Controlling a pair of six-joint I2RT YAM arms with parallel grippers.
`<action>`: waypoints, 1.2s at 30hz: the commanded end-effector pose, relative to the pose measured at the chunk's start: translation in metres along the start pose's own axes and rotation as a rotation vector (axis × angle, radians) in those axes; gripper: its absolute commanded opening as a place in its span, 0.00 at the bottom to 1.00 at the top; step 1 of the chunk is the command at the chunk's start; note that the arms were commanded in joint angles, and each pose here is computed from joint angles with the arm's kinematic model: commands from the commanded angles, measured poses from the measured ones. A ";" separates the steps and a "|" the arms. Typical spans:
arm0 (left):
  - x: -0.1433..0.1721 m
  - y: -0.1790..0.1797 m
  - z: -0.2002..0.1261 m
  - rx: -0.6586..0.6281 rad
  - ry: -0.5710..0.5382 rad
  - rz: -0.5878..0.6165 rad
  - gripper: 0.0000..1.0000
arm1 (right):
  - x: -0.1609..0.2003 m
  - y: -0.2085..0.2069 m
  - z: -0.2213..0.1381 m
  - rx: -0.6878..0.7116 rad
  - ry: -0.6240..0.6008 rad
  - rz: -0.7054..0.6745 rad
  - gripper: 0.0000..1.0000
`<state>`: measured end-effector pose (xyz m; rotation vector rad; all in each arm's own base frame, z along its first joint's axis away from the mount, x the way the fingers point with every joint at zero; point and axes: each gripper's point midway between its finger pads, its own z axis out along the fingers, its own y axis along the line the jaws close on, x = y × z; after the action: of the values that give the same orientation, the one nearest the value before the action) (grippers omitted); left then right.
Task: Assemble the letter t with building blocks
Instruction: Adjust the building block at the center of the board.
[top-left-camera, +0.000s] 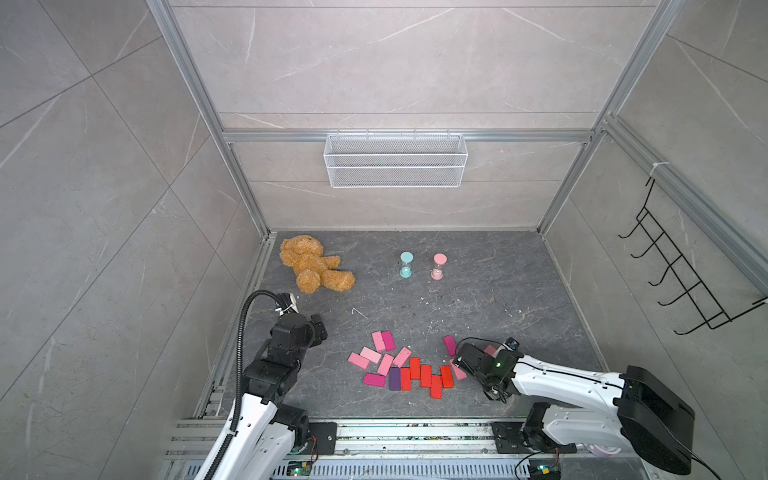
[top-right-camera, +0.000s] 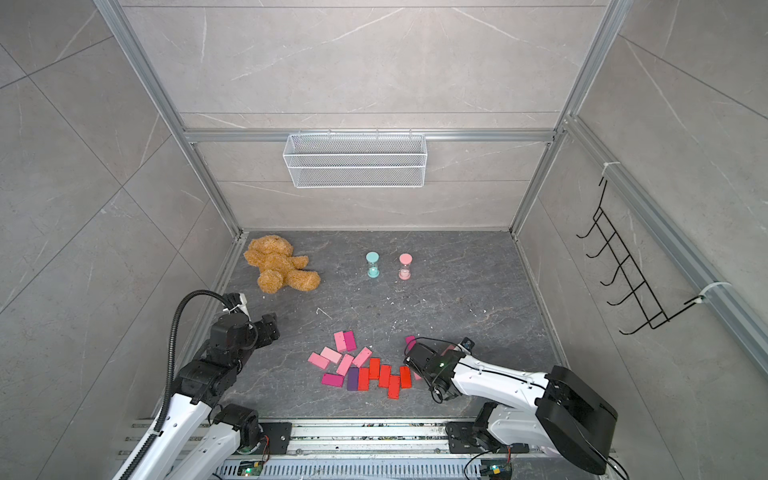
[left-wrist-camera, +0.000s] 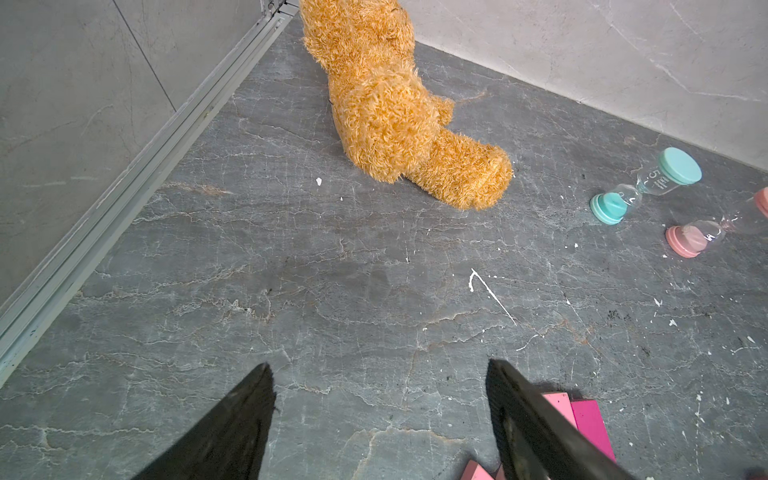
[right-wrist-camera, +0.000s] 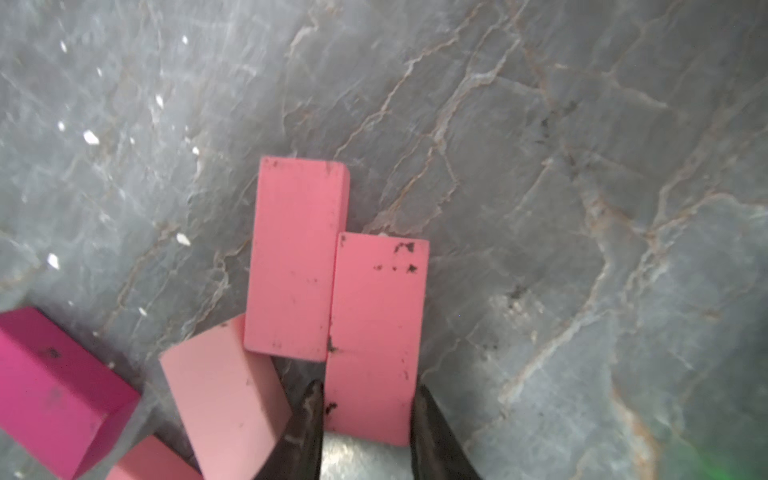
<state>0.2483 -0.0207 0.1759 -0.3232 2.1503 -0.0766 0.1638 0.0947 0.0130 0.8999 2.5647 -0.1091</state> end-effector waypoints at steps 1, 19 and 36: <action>-0.010 -0.006 -0.003 0.024 -0.031 -0.020 0.82 | 0.038 -0.017 -0.002 0.117 0.225 -0.224 0.32; -0.009 -0.006 -0.002 0.021 -0.022 -0.016 0.82 | 0.060 0.006 -0.006 0.047 0.393 -0.384 0.53; -0.012 -0.004 -0.005 0.012 -0.028 -0.010 0.82 | 0.034 0.008 0.022 0.028 0.408 -0.345 0.47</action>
<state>0.2488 -0.0207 0.1739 -0.3227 2.1588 -0.0720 0.1517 0.1342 0.0074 0.5622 3.0860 0.0308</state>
